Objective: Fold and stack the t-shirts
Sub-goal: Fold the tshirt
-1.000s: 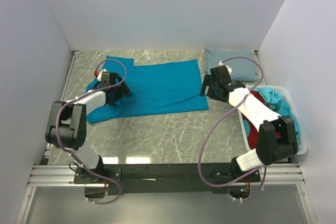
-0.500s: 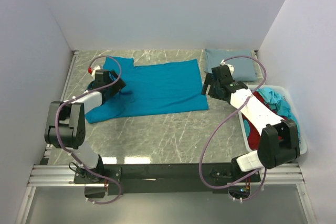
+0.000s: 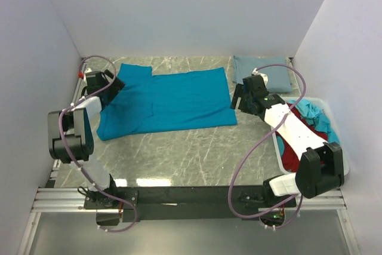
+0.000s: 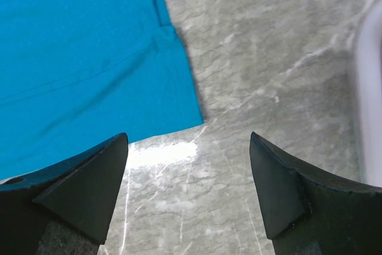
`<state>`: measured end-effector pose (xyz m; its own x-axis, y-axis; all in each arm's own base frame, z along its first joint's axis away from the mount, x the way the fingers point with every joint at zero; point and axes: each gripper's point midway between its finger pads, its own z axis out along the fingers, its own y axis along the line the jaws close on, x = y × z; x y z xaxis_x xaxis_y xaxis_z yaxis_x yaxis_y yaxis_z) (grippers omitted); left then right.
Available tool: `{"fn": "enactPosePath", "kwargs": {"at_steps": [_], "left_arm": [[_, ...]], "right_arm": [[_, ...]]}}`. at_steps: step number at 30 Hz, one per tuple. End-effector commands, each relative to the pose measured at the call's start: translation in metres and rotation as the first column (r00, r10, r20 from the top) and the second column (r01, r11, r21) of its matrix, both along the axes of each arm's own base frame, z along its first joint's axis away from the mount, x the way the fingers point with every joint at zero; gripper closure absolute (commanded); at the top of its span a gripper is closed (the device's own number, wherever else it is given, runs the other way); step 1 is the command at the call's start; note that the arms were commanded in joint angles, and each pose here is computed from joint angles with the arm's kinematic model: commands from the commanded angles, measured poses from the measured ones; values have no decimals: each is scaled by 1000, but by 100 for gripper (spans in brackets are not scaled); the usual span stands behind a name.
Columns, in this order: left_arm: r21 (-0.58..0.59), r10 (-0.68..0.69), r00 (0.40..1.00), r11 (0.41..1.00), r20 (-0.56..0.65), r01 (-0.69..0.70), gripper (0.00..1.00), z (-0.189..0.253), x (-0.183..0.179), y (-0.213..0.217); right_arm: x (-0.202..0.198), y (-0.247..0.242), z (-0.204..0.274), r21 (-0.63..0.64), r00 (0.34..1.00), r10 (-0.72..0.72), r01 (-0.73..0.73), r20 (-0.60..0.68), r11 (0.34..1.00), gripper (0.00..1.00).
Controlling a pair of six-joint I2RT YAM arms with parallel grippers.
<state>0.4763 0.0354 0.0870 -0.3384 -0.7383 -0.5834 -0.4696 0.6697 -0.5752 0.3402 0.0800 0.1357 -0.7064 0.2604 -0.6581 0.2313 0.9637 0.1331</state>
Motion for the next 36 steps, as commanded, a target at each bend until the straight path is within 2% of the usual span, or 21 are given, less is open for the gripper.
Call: {"fn": "enactPosePath", "kwargs": {"at_steps": [1,4,9,14,18,21,27,32,36], "left_arm": [[-32,-89,988,995,129,94,1,55,-4,-24],[-73,-130,983,987,131,140,1,55,-25,-44],[-85,-163,987,983,16,163,1,17,-40,-59],[-139,-195,981,972,-6,192,1,-5,-41,-71],[-192,-213,971,963,-106,190,1,-39,-51,-80],[-239,-229,965,952,-131,193,1,-54,-65,-87],[-222,-200,959,963,-201,155,1,-68,-93,-82],[-198,-200,947,968,-252,152,2,-70,-118,-80],[-177,-154,940,979,-303,103,1,-75,-151,-74]], "right_arm": [[7,12,11,35,997,55,-56,49,998,11],[15,32,3,71,992,115,-118,41,990,11],[41,76,-9,65,976,216,-217,25,974,10],[67,104,-49,109,965,258,-251,-52,962,9],[74,111,-74,119,957,271,-258,-100,959,9],[61,108,-95,121,951,264,-246,-160,962,9],[28,90,-118,102,942,230,-210,-245,972,9],[-6,83,-114,149,943,215,-182,-254,972,9],[-46,69,-119,153,938,198,-160,-284,975,9]]}}
